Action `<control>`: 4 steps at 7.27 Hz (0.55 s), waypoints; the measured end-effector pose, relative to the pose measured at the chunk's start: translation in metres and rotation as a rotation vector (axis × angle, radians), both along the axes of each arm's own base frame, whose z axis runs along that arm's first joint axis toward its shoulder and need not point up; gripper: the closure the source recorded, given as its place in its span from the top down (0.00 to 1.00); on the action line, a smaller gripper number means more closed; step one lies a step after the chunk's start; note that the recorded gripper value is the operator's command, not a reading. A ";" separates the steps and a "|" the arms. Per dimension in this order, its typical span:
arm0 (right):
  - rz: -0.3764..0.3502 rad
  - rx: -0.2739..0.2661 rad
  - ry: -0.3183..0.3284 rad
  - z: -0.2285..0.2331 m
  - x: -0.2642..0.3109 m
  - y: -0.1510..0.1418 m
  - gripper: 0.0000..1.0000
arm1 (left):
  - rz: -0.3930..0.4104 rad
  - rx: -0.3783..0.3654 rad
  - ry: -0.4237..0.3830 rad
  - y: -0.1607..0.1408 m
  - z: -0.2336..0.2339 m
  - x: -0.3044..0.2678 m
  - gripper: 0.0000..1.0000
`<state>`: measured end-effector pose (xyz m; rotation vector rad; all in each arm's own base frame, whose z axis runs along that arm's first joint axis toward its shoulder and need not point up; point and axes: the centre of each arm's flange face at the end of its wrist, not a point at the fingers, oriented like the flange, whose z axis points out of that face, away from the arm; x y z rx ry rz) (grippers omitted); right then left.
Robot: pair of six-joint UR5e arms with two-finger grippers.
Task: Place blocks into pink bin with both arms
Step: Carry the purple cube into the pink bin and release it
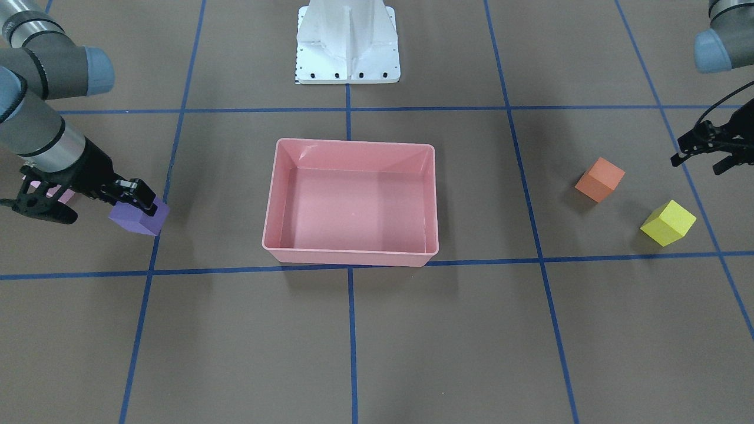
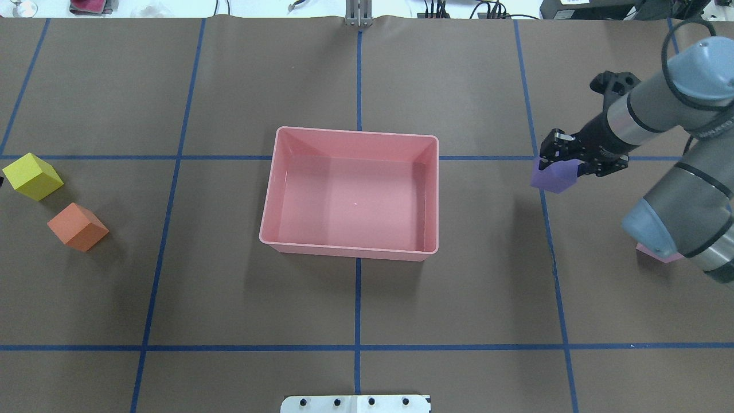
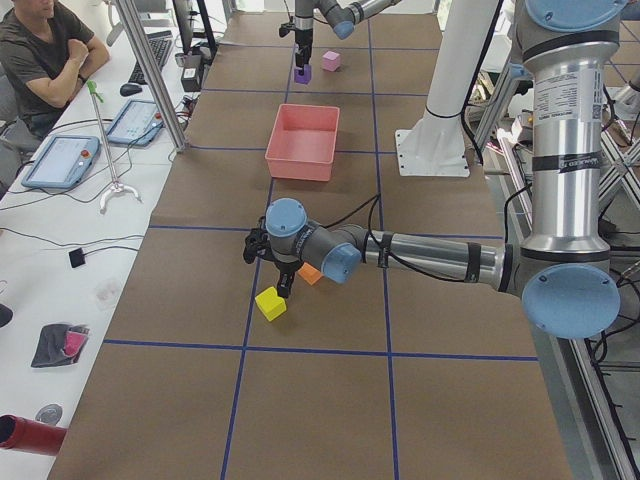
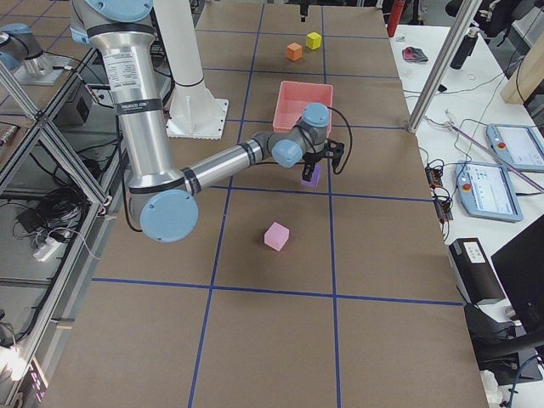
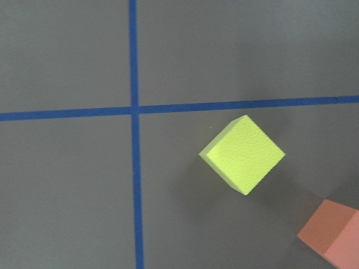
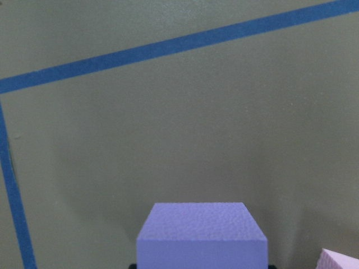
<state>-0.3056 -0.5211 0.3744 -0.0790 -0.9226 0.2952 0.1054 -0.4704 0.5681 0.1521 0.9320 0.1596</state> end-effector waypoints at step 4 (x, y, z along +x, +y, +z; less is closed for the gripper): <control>0.051 -0.060 -0.075 -0.156 -0.103 0.019 0.00 | 0.119 0.112 -0.007 0.003 -0.032 0.076 0.99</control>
